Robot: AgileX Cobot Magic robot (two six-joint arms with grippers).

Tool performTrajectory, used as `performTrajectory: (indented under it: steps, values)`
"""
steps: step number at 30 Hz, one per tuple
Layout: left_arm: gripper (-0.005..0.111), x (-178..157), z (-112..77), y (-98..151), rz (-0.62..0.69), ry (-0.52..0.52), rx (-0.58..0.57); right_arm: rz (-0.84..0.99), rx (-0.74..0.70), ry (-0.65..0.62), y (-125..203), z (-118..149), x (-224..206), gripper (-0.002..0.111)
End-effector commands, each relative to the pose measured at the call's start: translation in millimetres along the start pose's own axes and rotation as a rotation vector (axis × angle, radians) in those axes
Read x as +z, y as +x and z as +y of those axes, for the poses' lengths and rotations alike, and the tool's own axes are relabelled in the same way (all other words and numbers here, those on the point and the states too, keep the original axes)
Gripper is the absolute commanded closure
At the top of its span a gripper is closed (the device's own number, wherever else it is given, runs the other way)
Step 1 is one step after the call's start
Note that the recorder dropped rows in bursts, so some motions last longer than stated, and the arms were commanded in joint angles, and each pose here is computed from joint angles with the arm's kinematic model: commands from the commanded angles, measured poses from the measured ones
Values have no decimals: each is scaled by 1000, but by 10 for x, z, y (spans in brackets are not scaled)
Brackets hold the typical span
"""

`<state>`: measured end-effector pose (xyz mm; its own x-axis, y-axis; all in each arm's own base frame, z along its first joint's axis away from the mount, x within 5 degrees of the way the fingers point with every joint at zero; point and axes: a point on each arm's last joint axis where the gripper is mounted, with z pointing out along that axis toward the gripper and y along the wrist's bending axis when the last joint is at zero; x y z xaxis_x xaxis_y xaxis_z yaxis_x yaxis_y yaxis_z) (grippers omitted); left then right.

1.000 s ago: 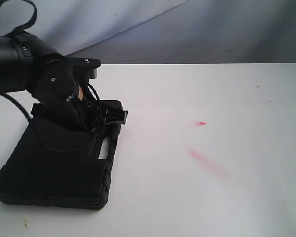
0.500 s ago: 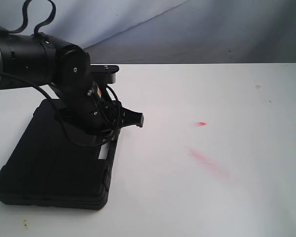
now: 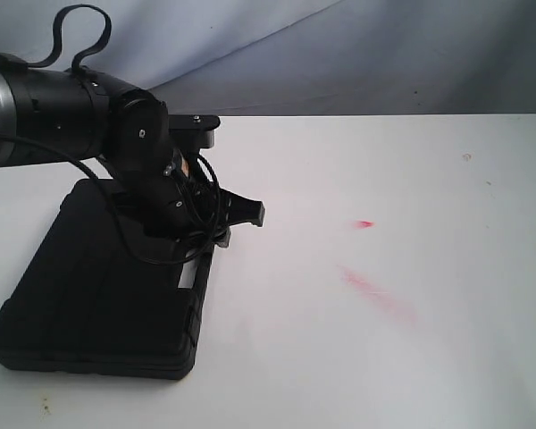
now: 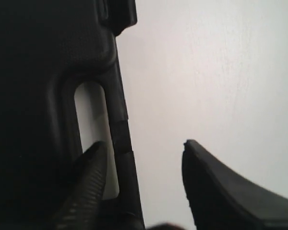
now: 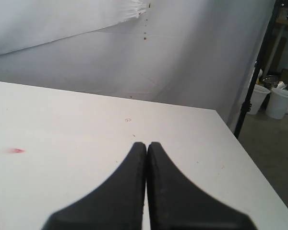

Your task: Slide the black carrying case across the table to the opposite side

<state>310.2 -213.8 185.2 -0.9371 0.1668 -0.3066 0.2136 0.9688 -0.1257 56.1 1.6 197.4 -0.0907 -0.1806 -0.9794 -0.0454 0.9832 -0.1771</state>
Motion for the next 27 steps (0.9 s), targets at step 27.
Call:
performTrajectory:
  steps: [27]
  values:
    - [65, 603, -42, -51, 164, -184, -93, 0, 10, 5, 10, 0, 0, 108]
